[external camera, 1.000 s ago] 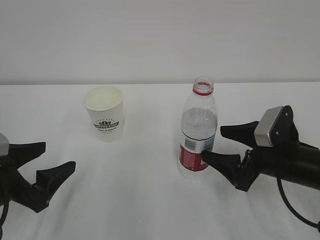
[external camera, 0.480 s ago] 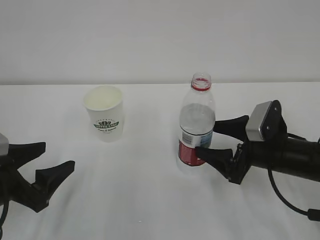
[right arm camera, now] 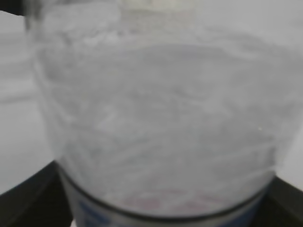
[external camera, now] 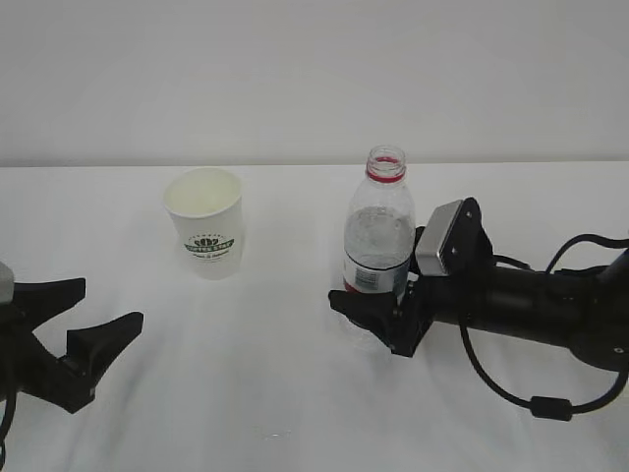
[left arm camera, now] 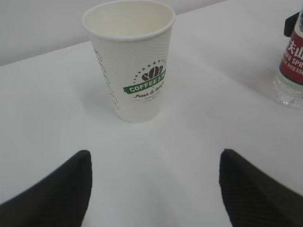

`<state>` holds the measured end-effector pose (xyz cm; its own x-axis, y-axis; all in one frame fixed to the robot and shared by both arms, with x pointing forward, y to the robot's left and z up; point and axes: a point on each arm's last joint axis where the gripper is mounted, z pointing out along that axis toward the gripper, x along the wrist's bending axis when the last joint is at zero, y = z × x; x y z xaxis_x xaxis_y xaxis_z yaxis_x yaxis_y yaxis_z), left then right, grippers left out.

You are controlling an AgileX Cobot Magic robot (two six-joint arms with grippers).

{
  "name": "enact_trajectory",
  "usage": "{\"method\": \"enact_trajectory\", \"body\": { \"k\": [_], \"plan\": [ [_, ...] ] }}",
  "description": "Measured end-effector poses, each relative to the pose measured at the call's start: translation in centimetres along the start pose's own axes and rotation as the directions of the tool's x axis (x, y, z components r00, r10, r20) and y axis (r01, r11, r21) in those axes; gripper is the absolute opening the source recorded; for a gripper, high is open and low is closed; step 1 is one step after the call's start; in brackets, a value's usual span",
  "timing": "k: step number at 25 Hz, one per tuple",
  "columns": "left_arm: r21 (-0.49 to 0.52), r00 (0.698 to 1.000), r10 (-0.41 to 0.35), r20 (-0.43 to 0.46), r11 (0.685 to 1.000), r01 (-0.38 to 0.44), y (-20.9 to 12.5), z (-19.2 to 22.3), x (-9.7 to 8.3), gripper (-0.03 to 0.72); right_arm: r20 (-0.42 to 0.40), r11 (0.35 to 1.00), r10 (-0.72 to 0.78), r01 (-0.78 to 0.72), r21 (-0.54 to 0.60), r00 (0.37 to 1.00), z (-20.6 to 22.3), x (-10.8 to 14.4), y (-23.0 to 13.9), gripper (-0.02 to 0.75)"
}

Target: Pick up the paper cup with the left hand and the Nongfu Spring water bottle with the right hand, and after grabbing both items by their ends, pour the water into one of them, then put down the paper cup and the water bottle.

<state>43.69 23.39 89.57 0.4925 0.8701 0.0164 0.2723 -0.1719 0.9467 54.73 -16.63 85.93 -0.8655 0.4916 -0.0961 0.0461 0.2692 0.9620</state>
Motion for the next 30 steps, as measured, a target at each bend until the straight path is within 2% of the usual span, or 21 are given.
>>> {"method": "enact_trajectory", "body": {
  "k": [6, 12, 22, 30],
  "plan": [
    [-0.001, 1.000, -0.001, -0.002, 1.000, 0.001, 0.0, 0.0, 0.0, 0.601, 0.010, 1.000, 0.008, -0.008, -0.013, 1.000, 0.8, -0.7, -0.1, 0.635],
    [-0.001, 1.000, -0.001, -0.002, 1.000, 0.001, 0.0, 0.0, 0.0, 0.593, 0.011, 1.000, 0.009, -0.009, -0.012, 1.000, 0.8, -0.7, -0.1, 0.525],
    [-0.001, 1.000, -0.006, -0.012, 1.000, 0.006, 0.0, 0.0, 0.1, 0.590, 0.015, 0.999, 0.030, -0.030, -0.013, 0.999, 0.7, -0.6, 0.0, 0.517],
    [-0.001, 1.000, -0.010, -0.023, 1.000, 0.010, 0.0, 0.0, 0.2, 0.589, 0.024, 1.000, 0.003, -0.003, -0.010, 1.000, -0.8, 0.1, 2.0, 0.515]
  ]
}}
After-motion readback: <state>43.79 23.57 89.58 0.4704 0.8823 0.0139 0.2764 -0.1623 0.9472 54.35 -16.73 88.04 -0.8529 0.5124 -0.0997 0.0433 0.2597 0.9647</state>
